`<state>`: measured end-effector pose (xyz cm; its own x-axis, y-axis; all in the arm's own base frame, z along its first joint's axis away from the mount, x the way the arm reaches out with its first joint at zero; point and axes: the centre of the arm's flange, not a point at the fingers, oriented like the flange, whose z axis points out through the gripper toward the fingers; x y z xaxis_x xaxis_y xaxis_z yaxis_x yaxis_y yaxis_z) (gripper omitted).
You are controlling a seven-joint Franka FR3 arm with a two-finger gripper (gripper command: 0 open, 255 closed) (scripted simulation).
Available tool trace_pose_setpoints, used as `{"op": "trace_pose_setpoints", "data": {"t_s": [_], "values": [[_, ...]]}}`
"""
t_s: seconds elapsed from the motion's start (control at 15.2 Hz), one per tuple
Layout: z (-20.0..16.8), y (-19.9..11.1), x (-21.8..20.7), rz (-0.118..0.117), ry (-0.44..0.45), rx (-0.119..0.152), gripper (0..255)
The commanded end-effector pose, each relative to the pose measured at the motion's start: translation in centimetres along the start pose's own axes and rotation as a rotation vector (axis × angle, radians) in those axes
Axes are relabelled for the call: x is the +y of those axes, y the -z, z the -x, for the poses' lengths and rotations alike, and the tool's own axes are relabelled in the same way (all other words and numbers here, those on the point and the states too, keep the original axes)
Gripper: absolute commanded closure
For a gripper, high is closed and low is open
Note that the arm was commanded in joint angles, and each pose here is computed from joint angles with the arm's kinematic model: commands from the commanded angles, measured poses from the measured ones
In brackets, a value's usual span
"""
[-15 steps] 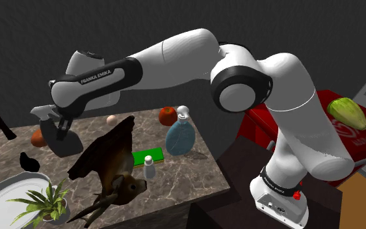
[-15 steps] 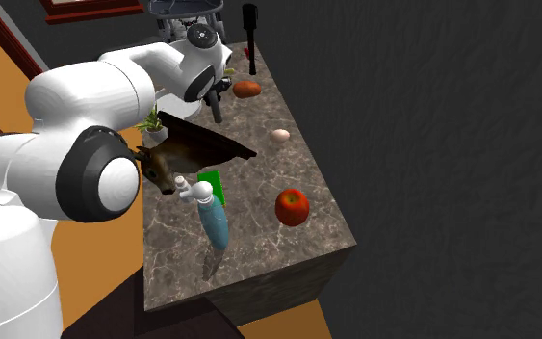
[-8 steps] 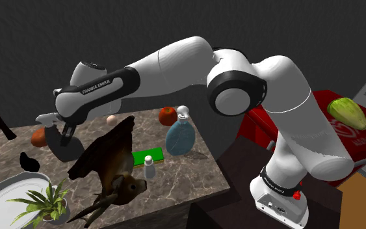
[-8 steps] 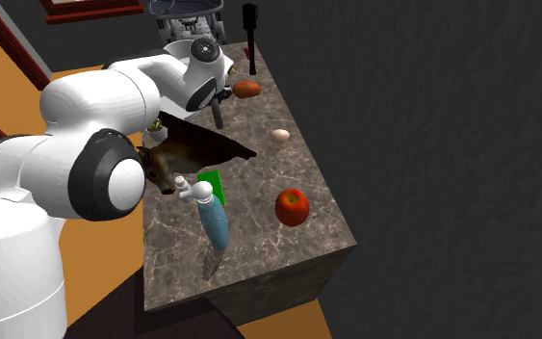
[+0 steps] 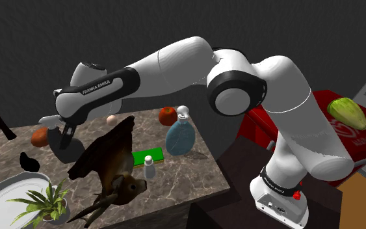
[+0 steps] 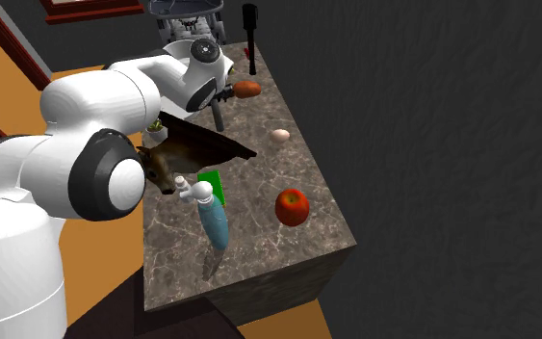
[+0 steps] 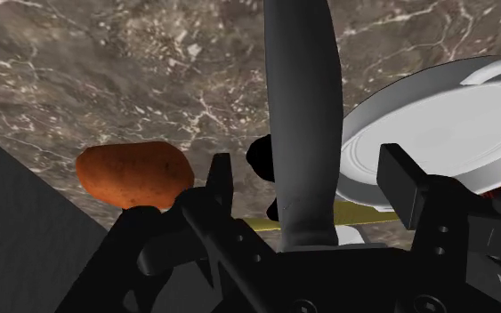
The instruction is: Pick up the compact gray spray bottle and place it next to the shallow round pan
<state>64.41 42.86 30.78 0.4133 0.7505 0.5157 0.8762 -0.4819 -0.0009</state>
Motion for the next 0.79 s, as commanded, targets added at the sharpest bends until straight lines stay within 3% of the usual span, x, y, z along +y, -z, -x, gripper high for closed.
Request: {"op": "trace_pose_setpoints", "data": {"t_s": [0.0,0.2,0.46,0.73], "values": [[0.0,0.0,0.0,0.0,0.0,0.0,0],[0.0,0.0,0.0,0.0,0.0,0.0,0],[0.0,5.0,0.0,0.0,0.0,0.0,0],[0.0,5.0,0.0,0.0,0.0,0.0,0]]}}
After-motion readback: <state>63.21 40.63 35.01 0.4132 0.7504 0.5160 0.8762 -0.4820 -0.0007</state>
